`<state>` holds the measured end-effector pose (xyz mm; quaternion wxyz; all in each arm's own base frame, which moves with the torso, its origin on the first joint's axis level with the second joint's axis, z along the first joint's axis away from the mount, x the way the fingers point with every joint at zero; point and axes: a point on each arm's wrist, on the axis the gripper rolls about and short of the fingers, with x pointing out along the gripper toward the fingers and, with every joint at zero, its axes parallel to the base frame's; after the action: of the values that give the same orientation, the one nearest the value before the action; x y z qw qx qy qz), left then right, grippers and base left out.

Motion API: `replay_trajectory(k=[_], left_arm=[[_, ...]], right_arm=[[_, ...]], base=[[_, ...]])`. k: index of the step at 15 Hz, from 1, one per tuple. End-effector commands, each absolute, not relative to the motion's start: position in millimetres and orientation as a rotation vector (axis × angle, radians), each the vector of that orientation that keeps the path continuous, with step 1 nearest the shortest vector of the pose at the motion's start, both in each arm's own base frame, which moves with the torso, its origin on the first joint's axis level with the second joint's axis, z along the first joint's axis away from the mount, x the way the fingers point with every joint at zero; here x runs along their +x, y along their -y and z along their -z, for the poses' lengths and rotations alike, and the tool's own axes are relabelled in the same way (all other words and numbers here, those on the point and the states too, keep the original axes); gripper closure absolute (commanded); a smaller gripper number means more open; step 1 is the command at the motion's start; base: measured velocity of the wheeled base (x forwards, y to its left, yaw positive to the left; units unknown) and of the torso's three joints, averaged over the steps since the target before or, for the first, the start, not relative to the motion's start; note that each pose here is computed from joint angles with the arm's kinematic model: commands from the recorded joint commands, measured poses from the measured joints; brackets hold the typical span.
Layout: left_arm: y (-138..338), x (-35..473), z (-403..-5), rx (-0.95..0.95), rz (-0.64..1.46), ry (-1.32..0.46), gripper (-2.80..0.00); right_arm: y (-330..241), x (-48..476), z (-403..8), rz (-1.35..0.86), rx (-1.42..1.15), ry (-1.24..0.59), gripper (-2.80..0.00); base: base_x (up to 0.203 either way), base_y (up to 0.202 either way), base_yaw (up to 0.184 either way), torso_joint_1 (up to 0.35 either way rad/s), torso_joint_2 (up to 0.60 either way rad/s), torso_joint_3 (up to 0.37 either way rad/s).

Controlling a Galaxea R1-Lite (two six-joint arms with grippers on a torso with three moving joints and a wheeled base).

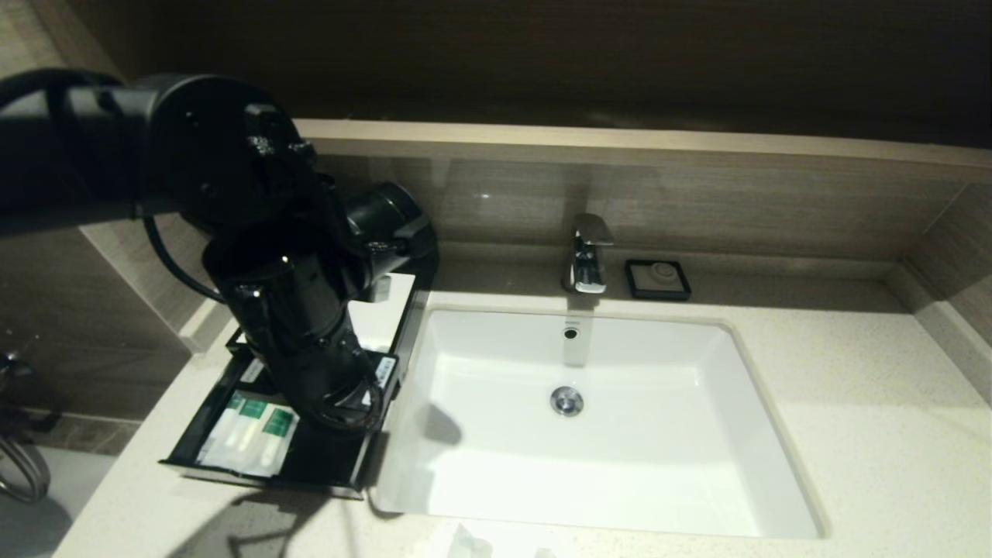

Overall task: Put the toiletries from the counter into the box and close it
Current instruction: Pick up the bathroom toiletry

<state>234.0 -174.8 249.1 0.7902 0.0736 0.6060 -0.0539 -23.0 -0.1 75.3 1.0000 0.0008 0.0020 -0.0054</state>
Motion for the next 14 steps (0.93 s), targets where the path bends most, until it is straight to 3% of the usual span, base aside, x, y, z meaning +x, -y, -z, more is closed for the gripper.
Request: replay_trajectory(k=[1, 14], left_arm=[[196.8, 218.4, -247.1, 0.195, 0.168, -1.307, 0.00], [270.3, 177.0, -209.4, 0.318, 0.241, -1.377, 0.00]], right_arm=[[0.1, -23.0, -75.2, 0.011, 0.002, -0.004, 0.00], [0.1, -23.0, -75.2, 0.011, 0.002, -0.003, 0.00]], base=[[0.000, 0.000, 0.000, 0.000, 0.00, 0.000], [0.000, 0.000, 0.000, 0.000, 0.00, 0.000]])
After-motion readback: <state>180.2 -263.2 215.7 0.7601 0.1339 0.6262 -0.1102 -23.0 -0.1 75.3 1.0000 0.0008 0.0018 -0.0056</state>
